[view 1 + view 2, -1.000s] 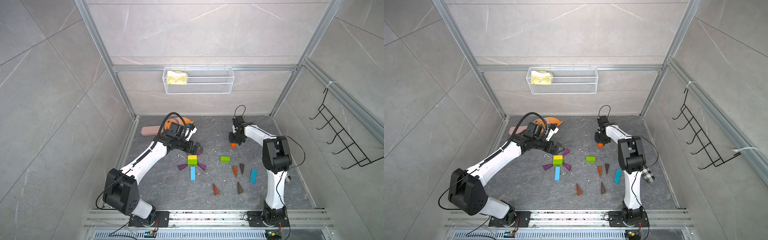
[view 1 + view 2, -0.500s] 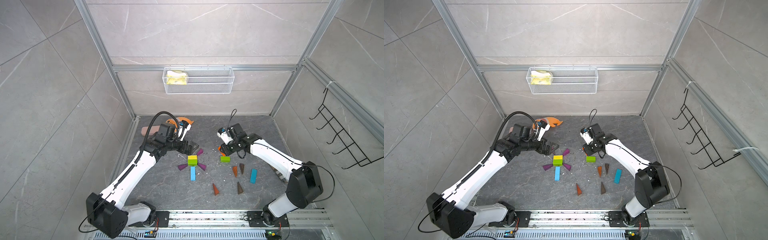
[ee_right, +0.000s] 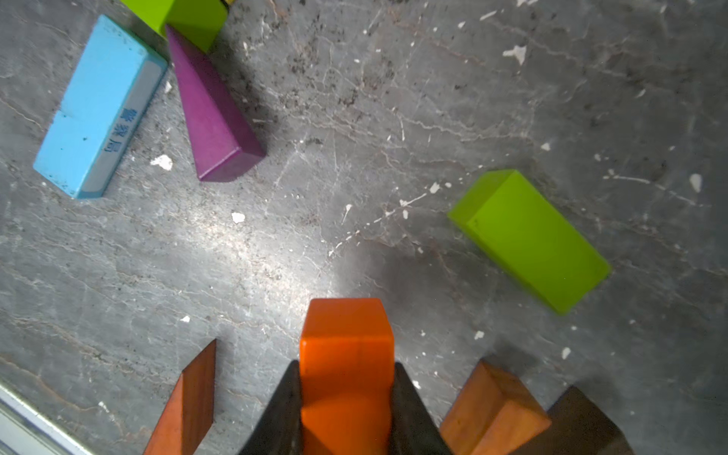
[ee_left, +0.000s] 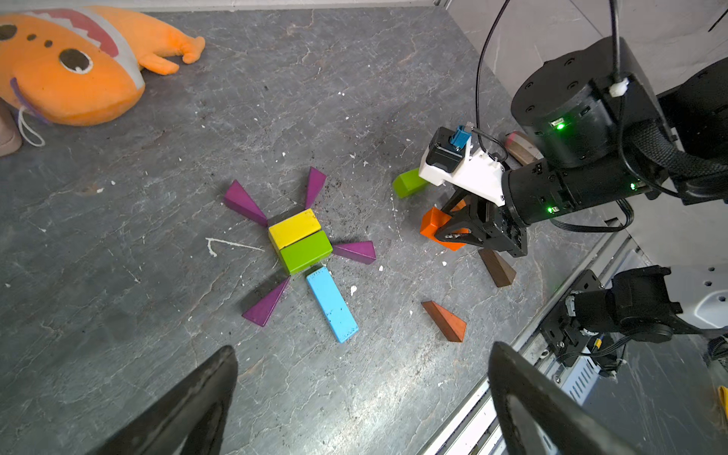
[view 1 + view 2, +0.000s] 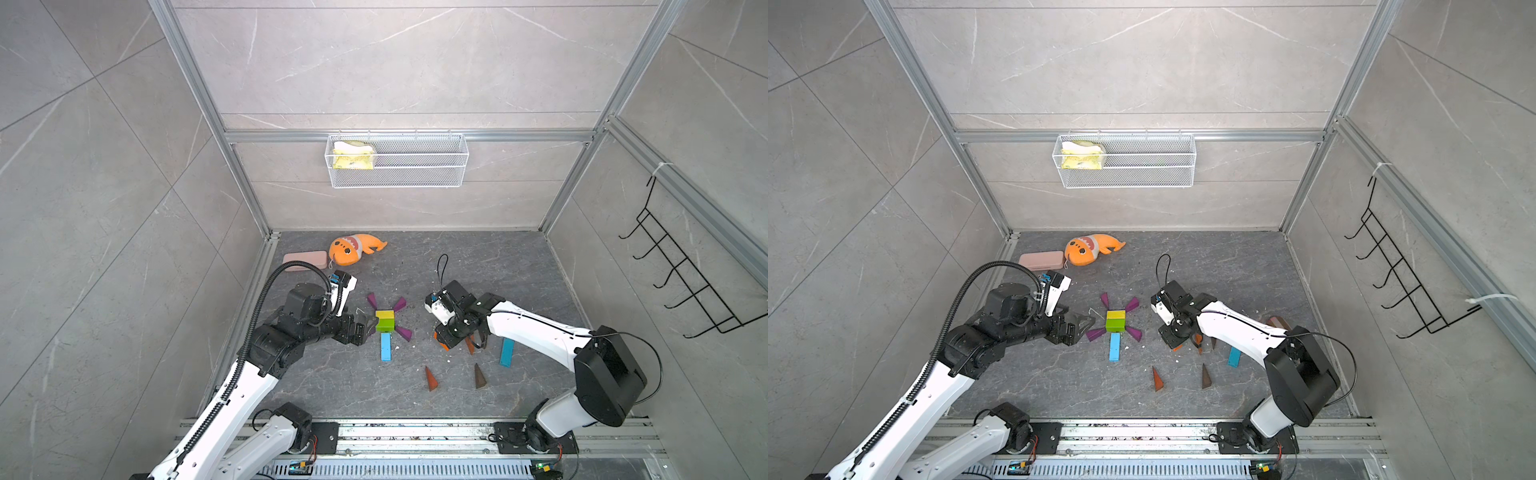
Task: Assemble a small pinwheel with building blocks
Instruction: Place the building block at the center of the board.
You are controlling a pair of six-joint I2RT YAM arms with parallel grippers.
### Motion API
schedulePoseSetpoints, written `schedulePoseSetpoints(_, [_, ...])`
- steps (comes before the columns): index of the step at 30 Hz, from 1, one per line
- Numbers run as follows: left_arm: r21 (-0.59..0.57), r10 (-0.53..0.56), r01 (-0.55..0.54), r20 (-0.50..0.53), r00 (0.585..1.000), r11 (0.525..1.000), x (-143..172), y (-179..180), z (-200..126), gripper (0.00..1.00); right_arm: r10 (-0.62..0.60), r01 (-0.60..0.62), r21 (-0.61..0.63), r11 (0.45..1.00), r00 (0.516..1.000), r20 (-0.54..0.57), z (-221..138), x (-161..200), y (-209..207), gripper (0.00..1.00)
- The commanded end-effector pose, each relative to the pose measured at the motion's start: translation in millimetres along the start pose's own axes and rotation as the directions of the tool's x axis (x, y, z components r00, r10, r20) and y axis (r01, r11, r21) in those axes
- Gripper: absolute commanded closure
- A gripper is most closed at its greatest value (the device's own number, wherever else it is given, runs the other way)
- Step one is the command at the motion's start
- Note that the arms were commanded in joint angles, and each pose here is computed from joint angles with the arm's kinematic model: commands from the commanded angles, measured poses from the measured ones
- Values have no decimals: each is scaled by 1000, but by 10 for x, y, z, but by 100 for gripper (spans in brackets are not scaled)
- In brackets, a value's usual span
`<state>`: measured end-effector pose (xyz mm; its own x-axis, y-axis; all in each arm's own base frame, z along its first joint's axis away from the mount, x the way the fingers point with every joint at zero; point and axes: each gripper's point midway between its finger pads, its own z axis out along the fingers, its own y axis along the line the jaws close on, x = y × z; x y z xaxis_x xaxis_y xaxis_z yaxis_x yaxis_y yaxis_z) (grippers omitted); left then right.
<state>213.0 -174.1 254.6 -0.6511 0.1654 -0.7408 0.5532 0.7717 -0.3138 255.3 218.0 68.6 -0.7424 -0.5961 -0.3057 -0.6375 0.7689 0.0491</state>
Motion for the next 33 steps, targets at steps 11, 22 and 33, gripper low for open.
schedulePoseSetpoints(11, [3,19,-19,-36,999,1000,112,-18,118,0,-20,22,27,999,998,-64,373,-88,5,80])
schedulePoseSetpoints(22, [33,38,-37,-26,999,999,63,-61,190,0,-31,33,35,999,997,-69,352,-110,-3,68])
schedulePoseSetpoints(33, [51,60,-58,-21,998,997,67,-90,190,0,-21,25,77,997,998,-54,171,-152,-66,61])
